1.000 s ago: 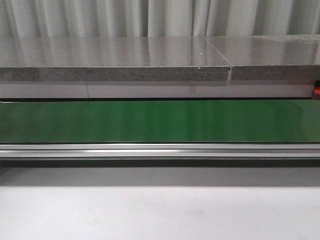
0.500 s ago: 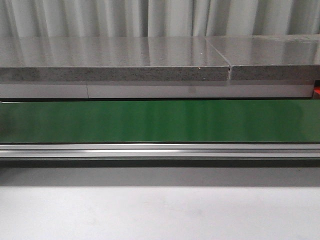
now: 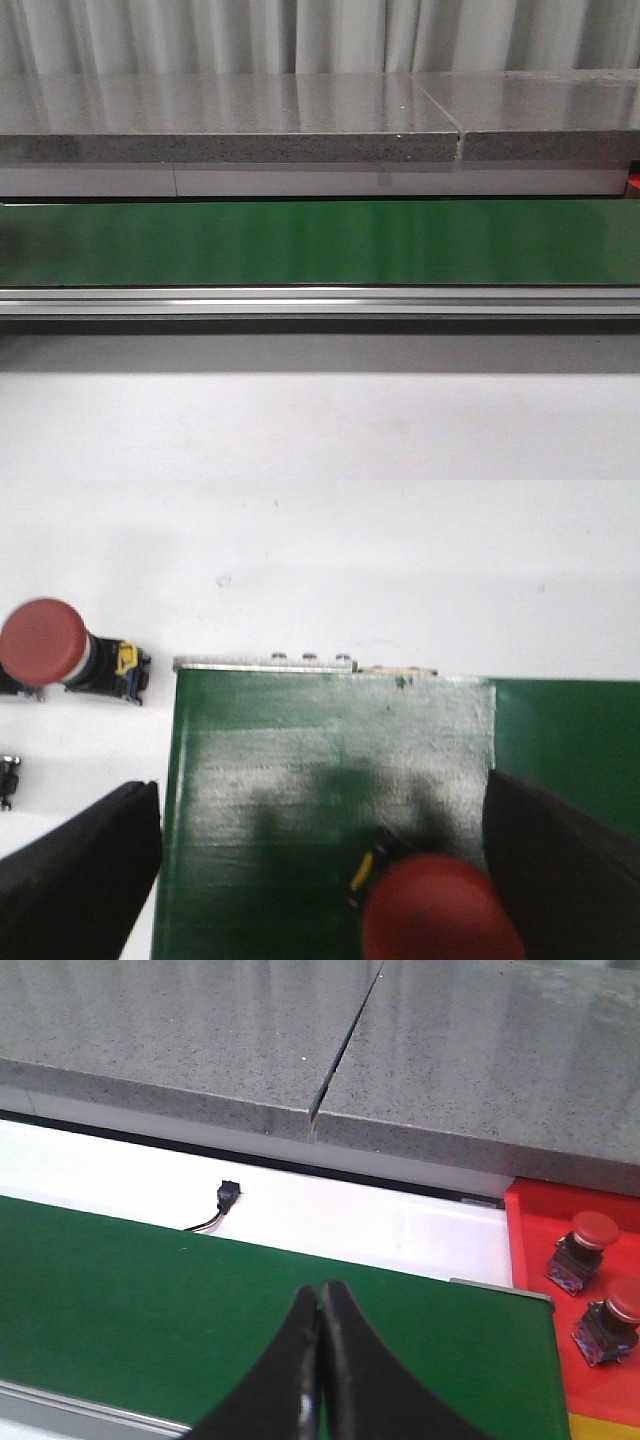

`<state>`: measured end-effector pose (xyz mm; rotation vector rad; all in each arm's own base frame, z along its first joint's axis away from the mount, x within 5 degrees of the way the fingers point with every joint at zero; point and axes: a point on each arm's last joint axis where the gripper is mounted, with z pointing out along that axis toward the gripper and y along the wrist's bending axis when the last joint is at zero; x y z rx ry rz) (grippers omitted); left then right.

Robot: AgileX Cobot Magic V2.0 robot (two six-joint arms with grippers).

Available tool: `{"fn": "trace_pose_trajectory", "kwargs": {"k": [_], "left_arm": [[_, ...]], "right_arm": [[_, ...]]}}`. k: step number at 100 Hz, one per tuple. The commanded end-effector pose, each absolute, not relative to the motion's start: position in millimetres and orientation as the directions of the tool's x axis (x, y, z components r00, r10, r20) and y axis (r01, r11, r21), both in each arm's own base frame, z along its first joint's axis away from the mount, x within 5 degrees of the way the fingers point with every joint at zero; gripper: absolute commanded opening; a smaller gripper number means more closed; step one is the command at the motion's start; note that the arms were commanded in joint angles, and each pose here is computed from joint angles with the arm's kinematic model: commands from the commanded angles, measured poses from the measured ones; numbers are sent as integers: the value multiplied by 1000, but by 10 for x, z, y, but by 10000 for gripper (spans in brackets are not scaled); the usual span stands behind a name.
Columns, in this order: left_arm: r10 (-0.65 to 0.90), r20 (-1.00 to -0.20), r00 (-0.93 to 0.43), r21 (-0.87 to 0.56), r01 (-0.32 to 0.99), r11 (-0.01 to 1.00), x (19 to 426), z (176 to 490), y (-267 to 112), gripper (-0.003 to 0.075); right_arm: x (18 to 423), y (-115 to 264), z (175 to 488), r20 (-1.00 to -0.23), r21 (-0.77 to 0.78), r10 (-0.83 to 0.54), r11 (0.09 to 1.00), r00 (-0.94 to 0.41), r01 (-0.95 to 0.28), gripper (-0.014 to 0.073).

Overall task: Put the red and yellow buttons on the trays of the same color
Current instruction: 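Grasp the red push-button with the left gripper and lift it, then lower the red button onto the green belt and open the left gripper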

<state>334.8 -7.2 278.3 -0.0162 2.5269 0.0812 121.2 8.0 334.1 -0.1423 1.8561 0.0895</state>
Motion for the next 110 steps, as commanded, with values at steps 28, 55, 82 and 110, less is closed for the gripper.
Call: {"fn": "trace_pose_trajectory", "kwargs": {"k": [28,55,82,110], "left_arm": [[-38,-717,-696,30,-85,996,3427,3325,79,629],[-186,-680,-709,9,-262,965,3404,3215,657,629],[-311,-606,-732,19,-404,915,3386,2932,1201,629],[-367,-557,-745,23,-455,890,3485,2567,1480,629]], "right_arm": [[1218,58,3470,-978,-16,-40,993,-207,-115,-66],[1218,58,3470,-978,-16,-40,993,-207,-115,-66],[1218,58,3470,-978,-16,-40,993,-207,-115,-66],[1218,58,3470,-978,-16,-40,993,-207,-115,-66]]}}
